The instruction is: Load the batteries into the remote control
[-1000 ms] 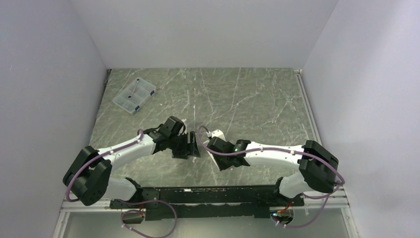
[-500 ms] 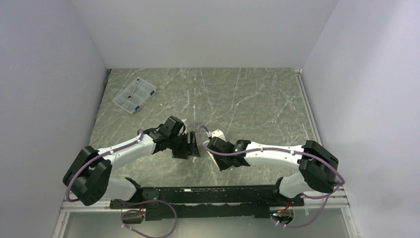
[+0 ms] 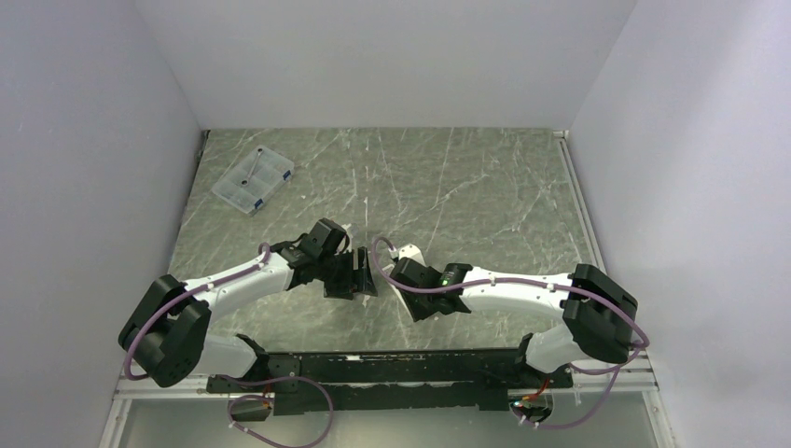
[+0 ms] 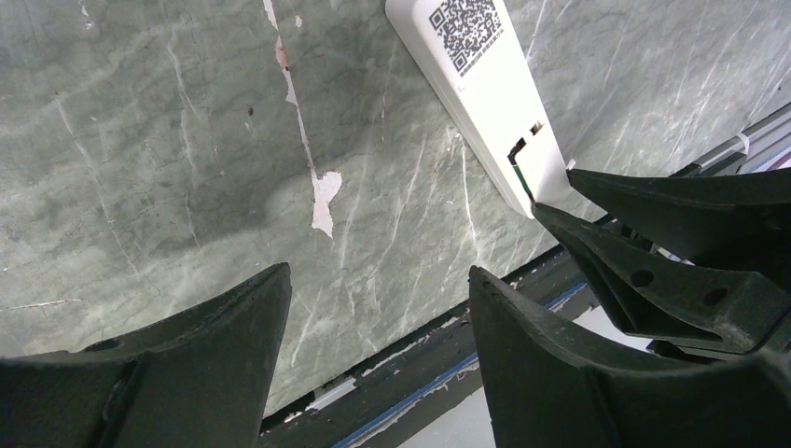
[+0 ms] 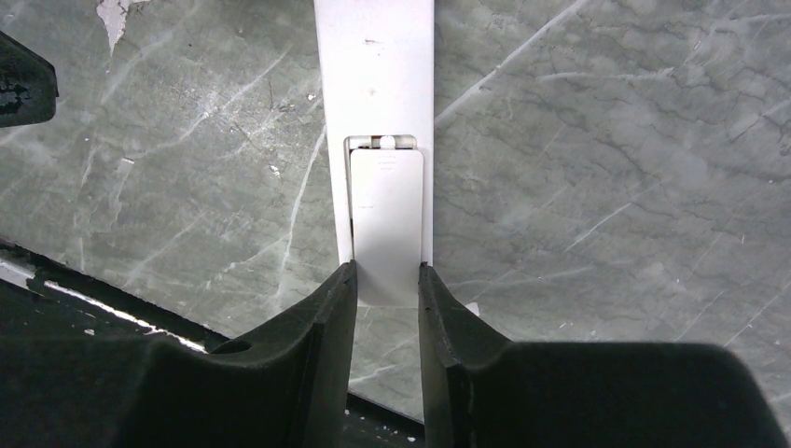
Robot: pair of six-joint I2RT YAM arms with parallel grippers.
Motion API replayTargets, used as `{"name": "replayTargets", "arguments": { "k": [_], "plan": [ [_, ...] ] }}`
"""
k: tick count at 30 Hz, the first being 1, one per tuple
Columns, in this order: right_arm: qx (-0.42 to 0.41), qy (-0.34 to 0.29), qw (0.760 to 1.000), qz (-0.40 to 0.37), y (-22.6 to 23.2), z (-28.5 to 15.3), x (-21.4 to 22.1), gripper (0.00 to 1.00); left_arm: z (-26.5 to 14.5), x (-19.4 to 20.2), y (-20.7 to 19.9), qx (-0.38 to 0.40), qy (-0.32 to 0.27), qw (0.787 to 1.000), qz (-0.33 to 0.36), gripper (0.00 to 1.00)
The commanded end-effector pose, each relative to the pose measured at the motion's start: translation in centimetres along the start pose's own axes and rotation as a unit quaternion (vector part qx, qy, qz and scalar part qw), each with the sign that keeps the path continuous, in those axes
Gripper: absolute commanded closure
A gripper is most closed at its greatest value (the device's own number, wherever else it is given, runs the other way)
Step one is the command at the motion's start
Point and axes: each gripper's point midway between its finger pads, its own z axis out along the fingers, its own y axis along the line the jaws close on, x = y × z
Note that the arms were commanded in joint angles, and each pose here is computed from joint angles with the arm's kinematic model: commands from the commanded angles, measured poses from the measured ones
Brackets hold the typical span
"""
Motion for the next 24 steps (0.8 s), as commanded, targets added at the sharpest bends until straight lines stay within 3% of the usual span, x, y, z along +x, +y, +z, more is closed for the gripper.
{"name": "replayTargets", "arguments": {
  "k": [1,24],
  "plan": [
    [-0.010,-0.015,1.000,0.000,0.5,-0.2,-1.0,0.70,-0.3,-0.9,-0.6,0.007,-0.017,1.000,0.010,0.25],
    [-0.013,-0.031,0.999,0.006,0.6,-1.1,-2.1,0.61,-0.3,-0.9,-0.5,0.007,-0.016,1.000,0.011,0.25]
  ]
}}
